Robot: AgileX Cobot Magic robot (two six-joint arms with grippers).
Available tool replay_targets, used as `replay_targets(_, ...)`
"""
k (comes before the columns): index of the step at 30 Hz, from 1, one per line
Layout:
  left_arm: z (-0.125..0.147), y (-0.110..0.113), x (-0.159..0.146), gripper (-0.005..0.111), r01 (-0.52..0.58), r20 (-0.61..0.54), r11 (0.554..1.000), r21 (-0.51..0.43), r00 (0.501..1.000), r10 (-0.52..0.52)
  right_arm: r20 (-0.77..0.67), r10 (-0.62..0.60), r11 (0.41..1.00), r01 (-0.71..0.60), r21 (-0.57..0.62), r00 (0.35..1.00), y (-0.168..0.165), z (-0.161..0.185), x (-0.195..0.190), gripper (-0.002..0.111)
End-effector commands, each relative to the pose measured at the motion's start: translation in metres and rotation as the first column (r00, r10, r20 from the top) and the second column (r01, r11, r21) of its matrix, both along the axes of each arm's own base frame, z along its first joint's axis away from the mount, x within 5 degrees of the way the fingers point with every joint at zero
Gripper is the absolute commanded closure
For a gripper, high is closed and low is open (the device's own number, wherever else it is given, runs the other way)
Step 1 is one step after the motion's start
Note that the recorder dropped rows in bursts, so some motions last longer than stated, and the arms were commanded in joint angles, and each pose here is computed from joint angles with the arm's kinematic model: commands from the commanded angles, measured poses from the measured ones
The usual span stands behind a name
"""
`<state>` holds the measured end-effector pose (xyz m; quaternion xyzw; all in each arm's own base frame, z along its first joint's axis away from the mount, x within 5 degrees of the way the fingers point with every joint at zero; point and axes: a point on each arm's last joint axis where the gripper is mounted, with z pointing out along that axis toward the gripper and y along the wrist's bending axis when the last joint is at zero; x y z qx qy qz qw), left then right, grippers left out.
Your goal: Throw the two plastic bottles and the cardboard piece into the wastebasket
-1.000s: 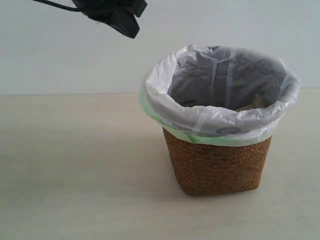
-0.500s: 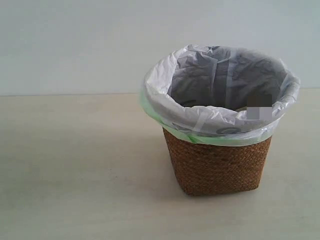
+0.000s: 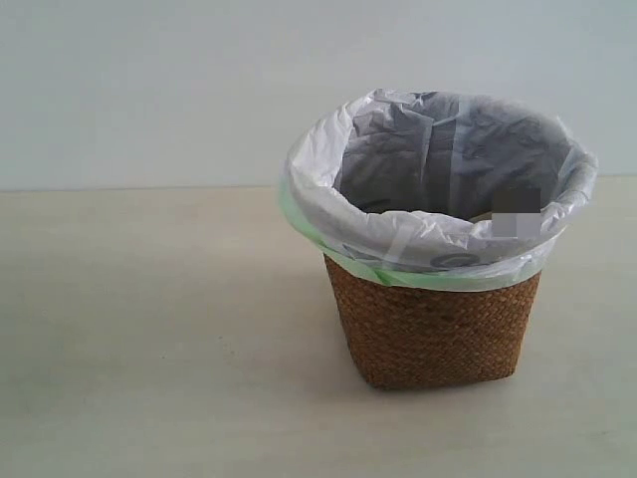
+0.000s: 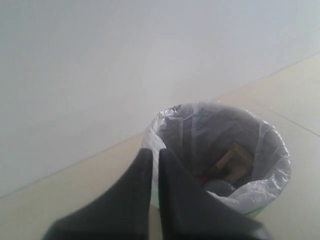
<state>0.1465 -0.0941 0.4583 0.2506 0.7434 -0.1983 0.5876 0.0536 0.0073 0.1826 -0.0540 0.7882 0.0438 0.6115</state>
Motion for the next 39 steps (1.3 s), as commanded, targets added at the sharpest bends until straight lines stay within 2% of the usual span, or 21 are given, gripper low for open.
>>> replay_targets(1, -0.028, 0.013, -0.026, 0.103, -0.005, 0.013, 0.998, -0.069, 1.0, 0.006, 0.018, 0.002, 1.0, -0.002, -0.01, 1.0, 0.0, 0.002, 0.0, 0.106)
replay_targets(6, -0.064, 0.028, -0.05, 0.103, -0.028, 0.074, 0.996, -0.085, 0.997, 0.034, 0.018, 0.002, 1.0, -0.002, -0.01, 1.0, 0.0, 0.002, 0.0, 0.106)
replay_targets(9, -0.088, 0.033, -0.059, 0.103, -0.029, 0.048, 0.997, -0.076, 0.998, 0.033, 0.018, 0.002, 1.0, -0.002, -0.01, 1.0, 0.0, 0.002, 0.0, 0.106)
replay_targets(15, -0.116, 0.037, -0.066, 0.103, -0.028, 0.002, 0.998, -0.057, 1.0, 0.028, 0.018, 0.002, 1.0, -0.002, -0.01, 1.0, 0.0, 0.002, 0.0, 0.106)
replay_targets(35, -0.124, 0.038, -0.068, 0.103, -0.033, -0.002, 0.998, -0.054, 0.999, 0.033, 0.018, 0.002, 1.0, -0.002, -0.01, 1.0, 0.0, 0.002, 0.0, 0.106)
replay_targets(39, -0.133, 0.047, -0.073, 0.103, -0.091, 0.011, 0.994, -0.061, 0.996, 0.092, 0.018, 0.002, 1.0, -0.002, -0.01, 1.0, 0.0, 0.002, 0.0, 0.106)
